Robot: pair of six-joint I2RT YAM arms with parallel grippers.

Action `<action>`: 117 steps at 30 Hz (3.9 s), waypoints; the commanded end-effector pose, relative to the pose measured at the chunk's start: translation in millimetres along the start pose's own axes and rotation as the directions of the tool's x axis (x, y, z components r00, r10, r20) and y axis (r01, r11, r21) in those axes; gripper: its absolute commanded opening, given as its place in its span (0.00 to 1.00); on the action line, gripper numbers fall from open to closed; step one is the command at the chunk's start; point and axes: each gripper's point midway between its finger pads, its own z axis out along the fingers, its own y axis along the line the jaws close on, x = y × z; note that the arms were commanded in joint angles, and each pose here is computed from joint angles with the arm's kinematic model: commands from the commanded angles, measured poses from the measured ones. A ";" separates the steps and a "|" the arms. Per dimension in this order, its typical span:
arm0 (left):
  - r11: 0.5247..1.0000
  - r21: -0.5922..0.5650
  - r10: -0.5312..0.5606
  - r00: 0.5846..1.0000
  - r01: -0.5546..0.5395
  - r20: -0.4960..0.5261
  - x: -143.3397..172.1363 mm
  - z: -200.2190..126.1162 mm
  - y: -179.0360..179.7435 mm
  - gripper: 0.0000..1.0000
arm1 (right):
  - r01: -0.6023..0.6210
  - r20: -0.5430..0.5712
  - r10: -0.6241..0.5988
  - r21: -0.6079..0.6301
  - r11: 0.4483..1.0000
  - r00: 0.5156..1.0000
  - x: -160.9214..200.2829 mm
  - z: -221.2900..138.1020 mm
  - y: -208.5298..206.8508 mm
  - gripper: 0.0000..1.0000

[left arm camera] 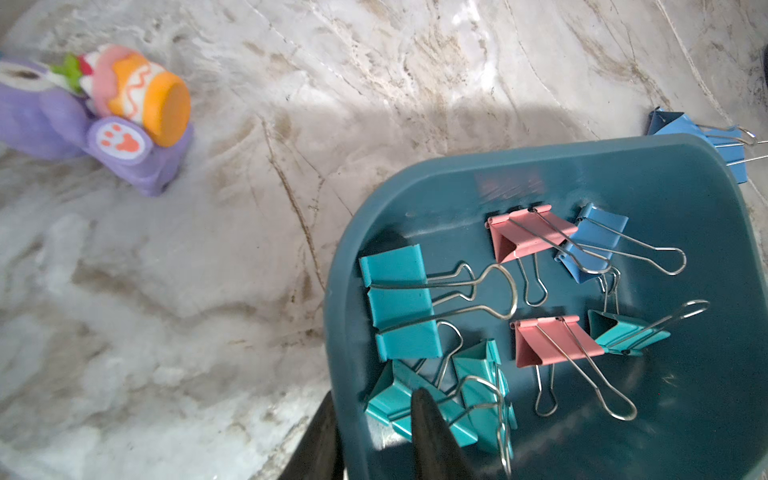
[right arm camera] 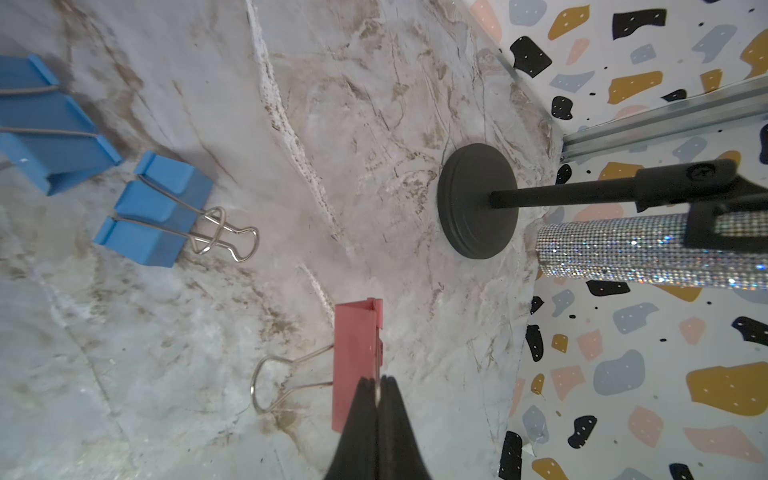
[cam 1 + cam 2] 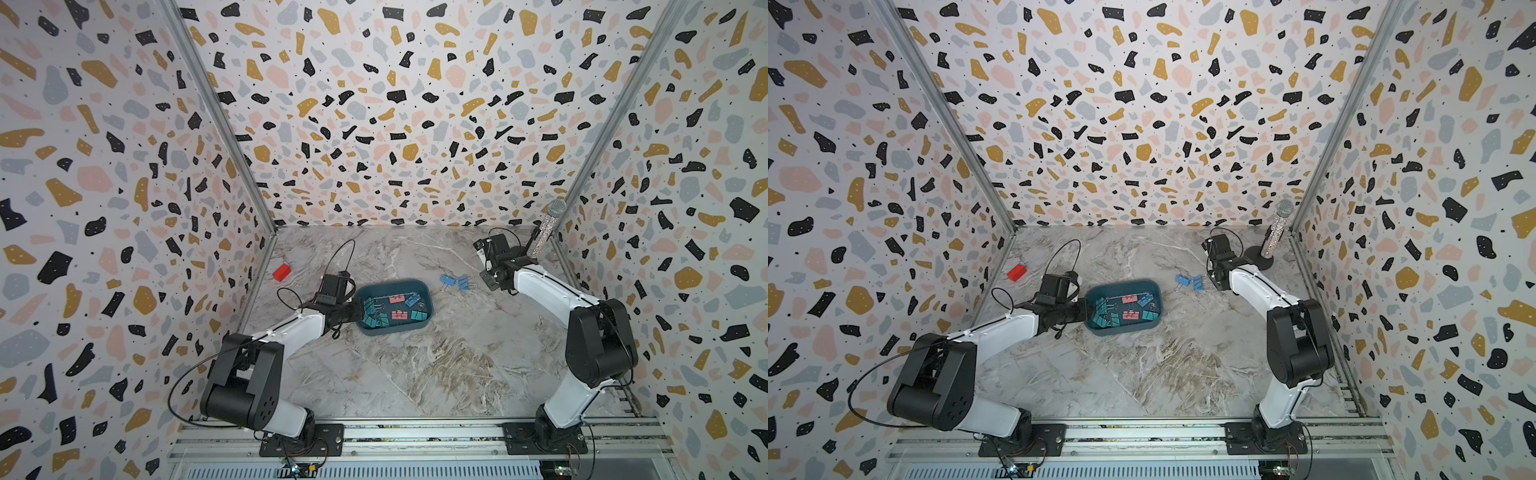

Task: Take out the binder clips from the storage box
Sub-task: Place the binder clip at the center of the board, then pick up the binder clip from the storage box.

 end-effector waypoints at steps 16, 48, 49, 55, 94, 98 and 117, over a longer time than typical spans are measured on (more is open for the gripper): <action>1.000 0.024 -0.008 1.000 0.007 0.001 1.4 2.1 -1.9 0.30 | -0.050 -0.001 0.050 0.117 0.992 0.999 -9.9 38.4 -5.6 0.00; 1.000 0.021 -0.005 1.000 0.005 0.010 2.1 -1.3 -1.2 0.30 | -0.076 -0.025 0.079 0.113 0.991 0.997 -14.6 74.1 4.2 0.00; 1.000 0.021 -0.005 1.000 0.005 0.010 1.8 -1.1 -1.2 0.30 | -0.075 -0.026 0.078 0.115 0.991 0.997 -14.9 74.4 4.0 0.00; 1.000 0.022 -0.005 1.000 0.005 0.010 1.9 -1.0 -1.4 0.30 | -0.074 -0.030 0.078 0.112 0.991 0.996 -15.6 77.0 5.3 0.00; 1.000 0.023 -0.001 1.000 0.001 0.016 0.1 -2.3 -2.1 0.30 | -0.177 0.041 0.178 -0.025 0.984 0.983 -25.7 24.0 1.6 0.35; 1.000 0.022 -0.002 1.000 0.002 0.014 0.5 -1.7 -1.8 0.30 | -0.191 0.082 0.199 -0.099 0.977 0.977 -30.5 -2.4 1.7 0.35; 0.999 0.035 -0.012 1.000 0.011 0.020 -1.7 -4.0 -4.8 0.30 | 0.217 0.341 0.032 -0.665 0.714 0.940 -79.6 -115.0 159.0 0.41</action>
